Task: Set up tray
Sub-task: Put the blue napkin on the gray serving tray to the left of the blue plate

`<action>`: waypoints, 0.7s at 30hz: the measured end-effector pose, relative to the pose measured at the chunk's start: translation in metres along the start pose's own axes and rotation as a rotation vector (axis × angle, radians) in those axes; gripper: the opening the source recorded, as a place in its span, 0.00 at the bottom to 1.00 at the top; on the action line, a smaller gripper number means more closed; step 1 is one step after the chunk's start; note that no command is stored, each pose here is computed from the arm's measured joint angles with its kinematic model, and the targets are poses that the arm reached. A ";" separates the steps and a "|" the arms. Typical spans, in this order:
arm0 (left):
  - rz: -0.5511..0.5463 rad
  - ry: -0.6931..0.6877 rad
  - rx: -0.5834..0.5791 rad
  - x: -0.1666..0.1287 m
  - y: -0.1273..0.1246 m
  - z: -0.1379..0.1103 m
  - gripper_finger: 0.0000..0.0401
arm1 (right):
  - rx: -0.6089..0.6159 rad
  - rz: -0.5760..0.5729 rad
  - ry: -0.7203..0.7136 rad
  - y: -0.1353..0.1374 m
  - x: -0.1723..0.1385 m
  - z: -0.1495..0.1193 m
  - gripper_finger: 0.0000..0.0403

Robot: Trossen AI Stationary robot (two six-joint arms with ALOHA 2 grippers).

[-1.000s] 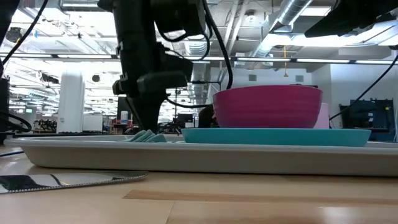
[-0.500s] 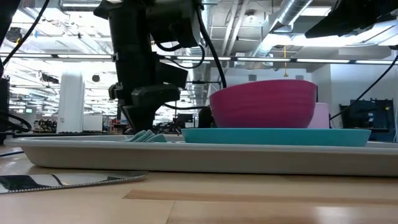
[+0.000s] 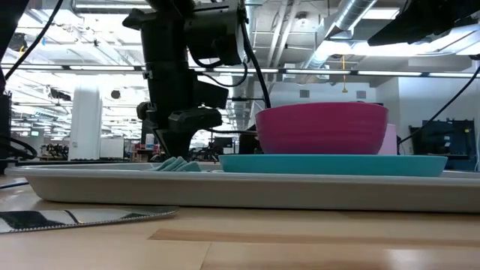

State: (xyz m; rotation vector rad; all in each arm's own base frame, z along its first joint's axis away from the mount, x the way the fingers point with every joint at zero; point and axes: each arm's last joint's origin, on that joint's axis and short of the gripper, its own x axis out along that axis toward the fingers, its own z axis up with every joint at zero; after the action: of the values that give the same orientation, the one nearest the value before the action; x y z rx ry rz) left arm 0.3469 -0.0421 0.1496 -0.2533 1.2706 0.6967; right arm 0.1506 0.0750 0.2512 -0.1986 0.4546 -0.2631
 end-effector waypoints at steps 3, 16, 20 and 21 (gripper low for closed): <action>-0.019 0.011 -0.009 0.000 0.000 0.001 0.00 | 0.000 0.000 0.000 0.000 0.000 0.000 0.00; -0.093 -0.001 0.029 -0.001 -0.008 0.002 0.00 | 0.000 0.000 0.000 0.000 0.000 0.000 0.00; -0.092 0.007 0.052 0.002 -0.001 0.008 0.00 | 0.000 0.000 0.000 0.000 0.000 0.000 0.00; -0.101 0.016 0.053 0.003 0.001 0.009 0.00 | 0.000 0.000 0.000 0.000 0.000 0.000 0.00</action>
State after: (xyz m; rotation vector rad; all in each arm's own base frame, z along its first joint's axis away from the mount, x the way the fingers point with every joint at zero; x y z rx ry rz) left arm 0.3541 -0.0355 0.1495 -0.2783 1.2809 0.5756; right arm 0.1506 0.0750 0.2512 -0.1986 0.4546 -0.2630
